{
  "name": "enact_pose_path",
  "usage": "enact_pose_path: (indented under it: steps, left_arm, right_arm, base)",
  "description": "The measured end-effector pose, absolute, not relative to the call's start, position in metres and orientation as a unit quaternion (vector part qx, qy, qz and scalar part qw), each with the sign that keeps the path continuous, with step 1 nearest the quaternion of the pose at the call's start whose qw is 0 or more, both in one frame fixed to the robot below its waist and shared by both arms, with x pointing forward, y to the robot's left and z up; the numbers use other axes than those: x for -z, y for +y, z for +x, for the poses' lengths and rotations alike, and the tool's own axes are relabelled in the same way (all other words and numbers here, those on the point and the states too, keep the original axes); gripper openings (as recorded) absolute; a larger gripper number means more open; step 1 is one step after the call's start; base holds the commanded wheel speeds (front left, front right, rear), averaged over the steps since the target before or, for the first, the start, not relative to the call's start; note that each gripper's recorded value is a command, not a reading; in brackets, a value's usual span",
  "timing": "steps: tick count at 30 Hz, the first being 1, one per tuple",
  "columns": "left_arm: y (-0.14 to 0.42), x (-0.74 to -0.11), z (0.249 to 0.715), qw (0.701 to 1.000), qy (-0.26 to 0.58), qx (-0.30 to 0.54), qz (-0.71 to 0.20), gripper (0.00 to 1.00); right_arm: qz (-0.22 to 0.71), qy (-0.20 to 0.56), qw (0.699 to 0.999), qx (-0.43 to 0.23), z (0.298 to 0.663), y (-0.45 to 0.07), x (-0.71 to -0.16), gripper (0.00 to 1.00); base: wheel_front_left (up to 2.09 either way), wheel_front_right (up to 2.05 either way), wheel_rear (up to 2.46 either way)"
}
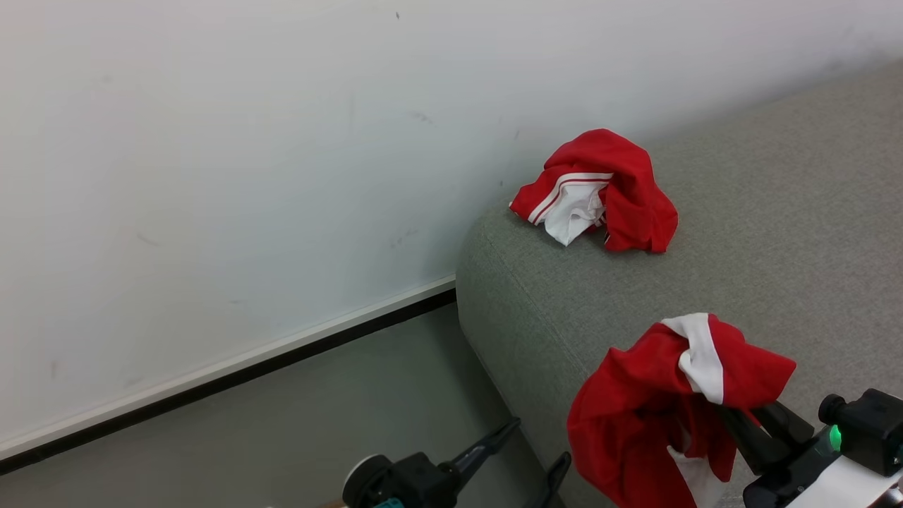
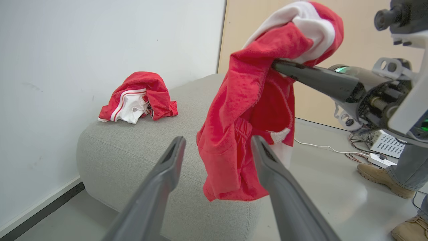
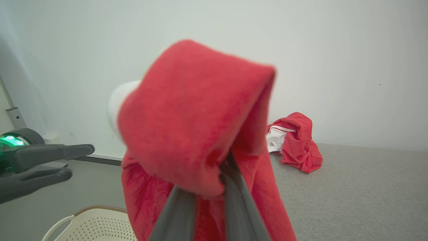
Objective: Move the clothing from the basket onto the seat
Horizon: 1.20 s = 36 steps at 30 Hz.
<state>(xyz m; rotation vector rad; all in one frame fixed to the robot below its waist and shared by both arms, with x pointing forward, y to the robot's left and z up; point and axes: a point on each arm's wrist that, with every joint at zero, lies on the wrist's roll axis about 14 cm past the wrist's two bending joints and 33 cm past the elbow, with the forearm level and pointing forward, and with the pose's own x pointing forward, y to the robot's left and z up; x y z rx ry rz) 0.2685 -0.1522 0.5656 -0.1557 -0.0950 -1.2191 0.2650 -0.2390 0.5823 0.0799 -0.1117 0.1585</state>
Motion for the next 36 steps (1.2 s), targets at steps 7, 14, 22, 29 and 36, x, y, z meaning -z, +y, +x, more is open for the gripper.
enact_pose_path:
  steps: [7,14,22,29,36]
  left_arm:
    - [-0.152,-0.563,0.268,0.817,-0.041,0.571,-0.072,1.0]
    - [-0.147,-0.557,0.271,0.822,-0.033,0.564,-0.074,1.0]
    - [-0.134,-0.543,0.292,0.839,-0.012,0.538,-0.075,1.0]
    - [-0.122,-0.538,0.35,0.857,-0.018,0.51,-0.075,1.0]
    - [-0.101,-0.507,0.416,0.88,-0.005,0.468,-0.082,1.0]
  right_arm:
    - [0.04,-0.054,0.995,-0.08,0.266,-0.237,-0.582,0.0]
    - [0.043,-0.054,0.994,-0.088,0.274,-0.231,-0.581,0.0]
    - [0.041,-0.047,0.993,-0.096,0.299,-0.225,-0.576,0.0]
    - [0.005,-0.101,0.991,-0.086,0.375,-0.239,-0.612,0.0]
    - [-0.036,-0.146,0.988,-0.025,0.471,-0.291,-0.638,0.0]
  base:
    - [0.0,0.0,0.0]
    - [0.0,0.0,0.0]
    - [0.0,0.0,0.0]
    - [0.0,0.0,0.0]
    - [0.0,0.0,0.0]
